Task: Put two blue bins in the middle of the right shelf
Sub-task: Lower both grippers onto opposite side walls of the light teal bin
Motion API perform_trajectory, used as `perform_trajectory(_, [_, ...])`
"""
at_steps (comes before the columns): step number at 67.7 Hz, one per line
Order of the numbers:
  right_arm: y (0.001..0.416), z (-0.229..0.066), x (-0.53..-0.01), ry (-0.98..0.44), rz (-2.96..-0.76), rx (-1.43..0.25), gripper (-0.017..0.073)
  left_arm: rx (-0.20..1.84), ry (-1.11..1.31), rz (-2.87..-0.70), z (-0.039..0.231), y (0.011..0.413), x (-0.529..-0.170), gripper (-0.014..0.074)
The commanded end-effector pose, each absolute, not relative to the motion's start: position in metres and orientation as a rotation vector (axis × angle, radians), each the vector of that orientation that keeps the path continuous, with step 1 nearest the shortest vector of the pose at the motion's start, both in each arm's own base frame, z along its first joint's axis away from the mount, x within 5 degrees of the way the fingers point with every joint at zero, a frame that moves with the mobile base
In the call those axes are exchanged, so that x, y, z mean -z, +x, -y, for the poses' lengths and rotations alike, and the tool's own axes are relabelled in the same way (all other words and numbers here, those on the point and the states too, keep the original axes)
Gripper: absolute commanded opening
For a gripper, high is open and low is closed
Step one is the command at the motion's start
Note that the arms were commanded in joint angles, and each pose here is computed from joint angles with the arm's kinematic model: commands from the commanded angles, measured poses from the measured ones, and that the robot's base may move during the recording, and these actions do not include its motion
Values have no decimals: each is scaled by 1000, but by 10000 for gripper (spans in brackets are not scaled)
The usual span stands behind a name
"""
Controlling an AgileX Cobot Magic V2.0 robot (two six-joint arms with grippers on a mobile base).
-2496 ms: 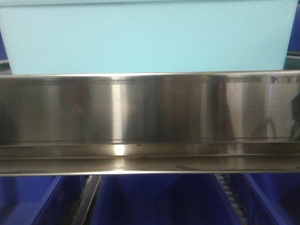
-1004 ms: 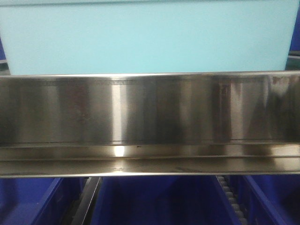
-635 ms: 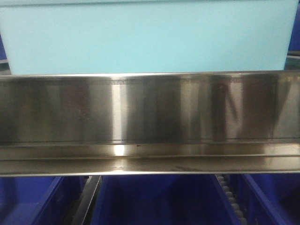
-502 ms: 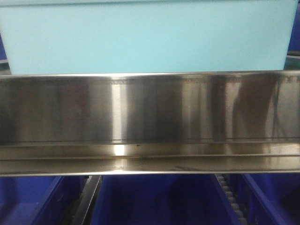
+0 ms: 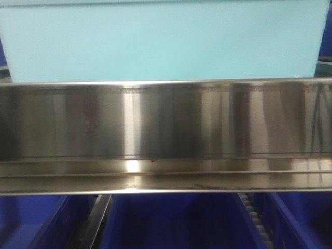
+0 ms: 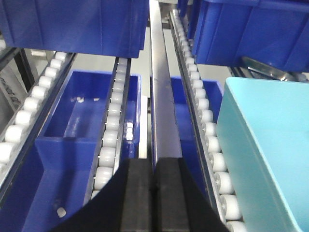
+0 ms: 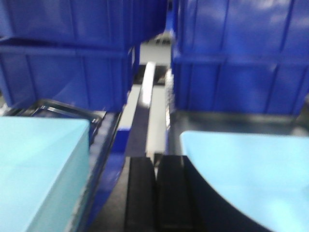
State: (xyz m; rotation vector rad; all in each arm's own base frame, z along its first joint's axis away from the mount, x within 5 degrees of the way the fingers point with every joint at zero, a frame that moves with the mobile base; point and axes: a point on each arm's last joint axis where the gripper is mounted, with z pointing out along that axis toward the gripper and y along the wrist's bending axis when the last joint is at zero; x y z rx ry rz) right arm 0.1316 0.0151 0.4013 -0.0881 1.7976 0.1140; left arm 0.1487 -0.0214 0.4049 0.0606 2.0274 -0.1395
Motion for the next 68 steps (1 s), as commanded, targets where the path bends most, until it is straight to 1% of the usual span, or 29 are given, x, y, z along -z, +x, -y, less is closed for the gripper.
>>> perform_trajectory(1, [146,-18,-408,-76,-1841,-157,-165,142,95,-2058,27,166,-411,-111])
perform_trajectory(14, [187,-28,-414,-106,-1997,-183,-148,188,188,-2104,54,209,-427,-111])
perform_trajectory(18, [200,-31,-411,-80,-2059,-204,-148,213,176,-2130,65,221,-429,-111])
perform_trajectory(24, [218,-37,-410,-30,-2133,-218,-148,175,105,-2150,74,236,-434,-111])
perform_trajectory(30, [234,-47,-410,-7,-2188,-198,-148,97,79,-2181,86,250,-437,-111])
perform_trajectory(41, [254,-75,-412,-31,-2303,-149,-148,98,60,-2271,113,269,-438,-111])
perform_trajectory(51, [272,-103,-410,-85,-2456,-91,-148,122,10,-2377,125,282,-431,-111])
perform_trajectory(61, [285,-123,-408,-134,-2491,-90,-148,124,9,-2422,129,288,-423,-111])
perform_trajectory(68, [288,-129,-405,-149,-2501,-89,-148,120,10,-2428,130,290,-420,-111])
